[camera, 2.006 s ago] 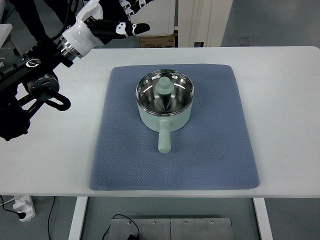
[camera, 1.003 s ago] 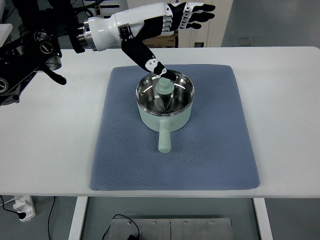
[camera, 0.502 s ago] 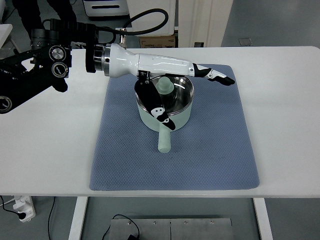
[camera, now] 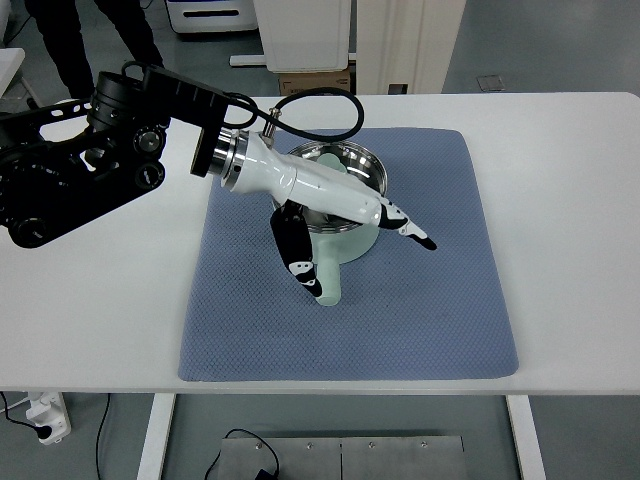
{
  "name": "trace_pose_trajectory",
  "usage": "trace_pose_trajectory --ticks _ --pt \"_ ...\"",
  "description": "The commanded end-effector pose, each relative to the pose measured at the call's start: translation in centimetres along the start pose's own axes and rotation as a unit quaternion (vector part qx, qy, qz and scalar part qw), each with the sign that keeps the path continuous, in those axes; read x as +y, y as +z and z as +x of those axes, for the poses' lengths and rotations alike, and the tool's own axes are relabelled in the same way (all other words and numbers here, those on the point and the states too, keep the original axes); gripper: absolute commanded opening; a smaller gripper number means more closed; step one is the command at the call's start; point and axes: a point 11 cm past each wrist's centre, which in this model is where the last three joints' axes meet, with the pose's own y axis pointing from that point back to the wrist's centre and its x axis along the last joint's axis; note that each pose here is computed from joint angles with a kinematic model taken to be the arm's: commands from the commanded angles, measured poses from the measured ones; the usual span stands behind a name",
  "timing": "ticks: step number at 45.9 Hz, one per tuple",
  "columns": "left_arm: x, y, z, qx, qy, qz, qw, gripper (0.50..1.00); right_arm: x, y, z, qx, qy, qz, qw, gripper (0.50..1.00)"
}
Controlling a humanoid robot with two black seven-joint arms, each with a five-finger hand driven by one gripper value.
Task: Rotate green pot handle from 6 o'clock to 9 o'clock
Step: 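Lower the left hand fingers into the pot rim and hook it, then drag the pot rim with the left hand, turning the handle toward the left arm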
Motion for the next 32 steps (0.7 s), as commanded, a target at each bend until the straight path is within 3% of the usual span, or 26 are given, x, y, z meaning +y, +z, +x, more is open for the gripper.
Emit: trace_pose_trajectory --ticks 1,32 --pt "-0.3 0.0 -0.6 -0.002 -0.017 0.004 1.0 1.0 0.0 0.0 0.0 0.0 0.0 0.0 1.0 1.0" --pt "-2.6 -1.2 -4.9 -0.037 -0.128 0.037 0.99 1.0 0.0 0.0 0.0 0.0 0.0 0.0 1.0 1.0"
